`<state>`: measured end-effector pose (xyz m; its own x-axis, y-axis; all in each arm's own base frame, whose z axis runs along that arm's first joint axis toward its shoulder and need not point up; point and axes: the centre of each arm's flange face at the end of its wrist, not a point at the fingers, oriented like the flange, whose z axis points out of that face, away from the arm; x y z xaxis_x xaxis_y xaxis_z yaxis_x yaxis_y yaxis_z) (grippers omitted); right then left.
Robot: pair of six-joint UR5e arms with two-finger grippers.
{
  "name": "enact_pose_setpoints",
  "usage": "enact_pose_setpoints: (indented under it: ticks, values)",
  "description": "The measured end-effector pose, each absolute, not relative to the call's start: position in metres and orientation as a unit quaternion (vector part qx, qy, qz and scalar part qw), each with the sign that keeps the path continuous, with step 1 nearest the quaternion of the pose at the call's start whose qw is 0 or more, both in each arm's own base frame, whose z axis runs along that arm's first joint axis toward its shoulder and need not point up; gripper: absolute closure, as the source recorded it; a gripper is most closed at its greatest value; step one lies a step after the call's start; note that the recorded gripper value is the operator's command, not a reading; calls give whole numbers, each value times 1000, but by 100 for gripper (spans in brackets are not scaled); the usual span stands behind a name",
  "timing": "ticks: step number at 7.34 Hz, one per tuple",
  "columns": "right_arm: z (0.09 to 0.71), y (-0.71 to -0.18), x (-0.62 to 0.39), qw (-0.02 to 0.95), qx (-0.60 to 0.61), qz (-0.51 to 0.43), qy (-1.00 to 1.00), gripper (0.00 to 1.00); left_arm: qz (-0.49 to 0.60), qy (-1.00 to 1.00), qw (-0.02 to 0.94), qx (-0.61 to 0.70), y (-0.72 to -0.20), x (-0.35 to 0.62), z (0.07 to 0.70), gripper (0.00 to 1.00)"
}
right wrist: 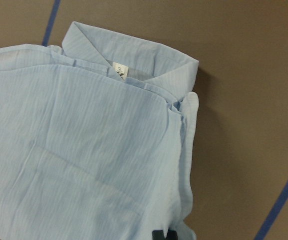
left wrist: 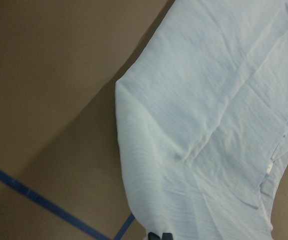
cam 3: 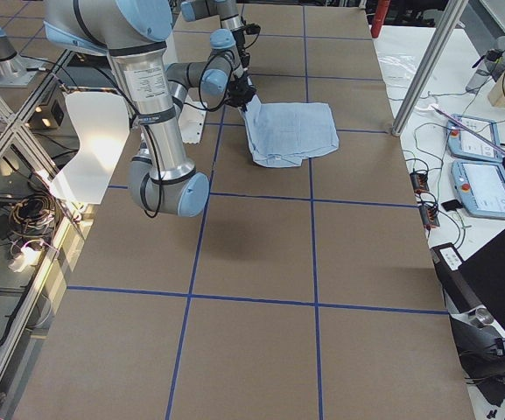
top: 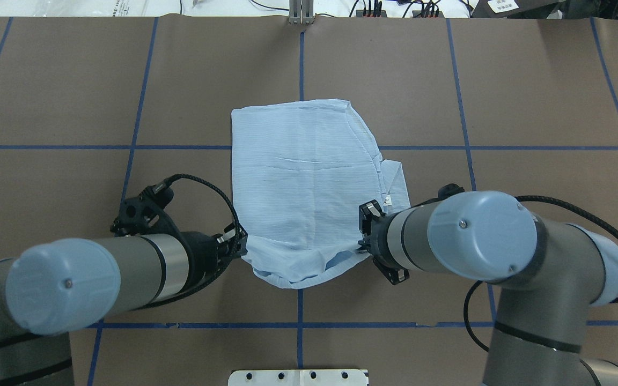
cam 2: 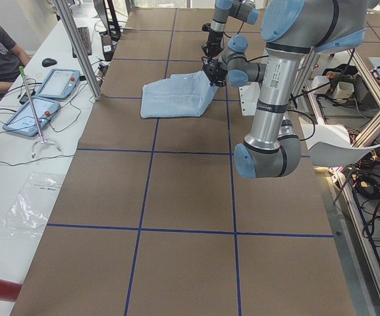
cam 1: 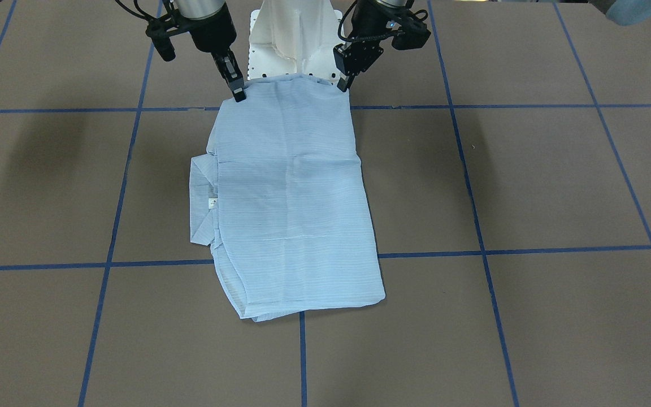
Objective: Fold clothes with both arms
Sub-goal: 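Grasp the near edge with both grippers and fold it toward the far edge, then lay the folded edge down and open both grippers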
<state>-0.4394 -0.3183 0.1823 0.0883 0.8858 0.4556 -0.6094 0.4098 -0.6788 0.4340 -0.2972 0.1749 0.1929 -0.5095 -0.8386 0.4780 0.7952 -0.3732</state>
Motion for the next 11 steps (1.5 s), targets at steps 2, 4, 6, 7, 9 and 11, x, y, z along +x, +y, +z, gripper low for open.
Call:
enact_pose_setpoints:
  ticks: [2, 4, 6, 7, 9, 11]
  values:
    - [186, -380, -459, 739, -130, 516, -414, 100, -327, 536, 778, 34, -378, 434, 190, 100]
    - [192, -460, -484, 760, -125, 504, -390, 100, -340, 538, 769, 55, -452, 461, 221, 100]
    - [196, -534, -508, 765, -131, 495, -391, 100, -351, 540, 762, 67, -499, 481, 238, 100]
    - [195, -569, -516, 771, -130, 489, -386, 100, -353, 538, 761, 77, -517, 482, 248, 100]
    - [192, -627, -516, 777, -128, 479, -388, 100, -354, 531, 764, 97, -550, 480, 255, 100]
    - [210, -653, -521, 778, -125, 472, -395, 100, -354, 526, 766, 106, -572, 487, 261, 100]
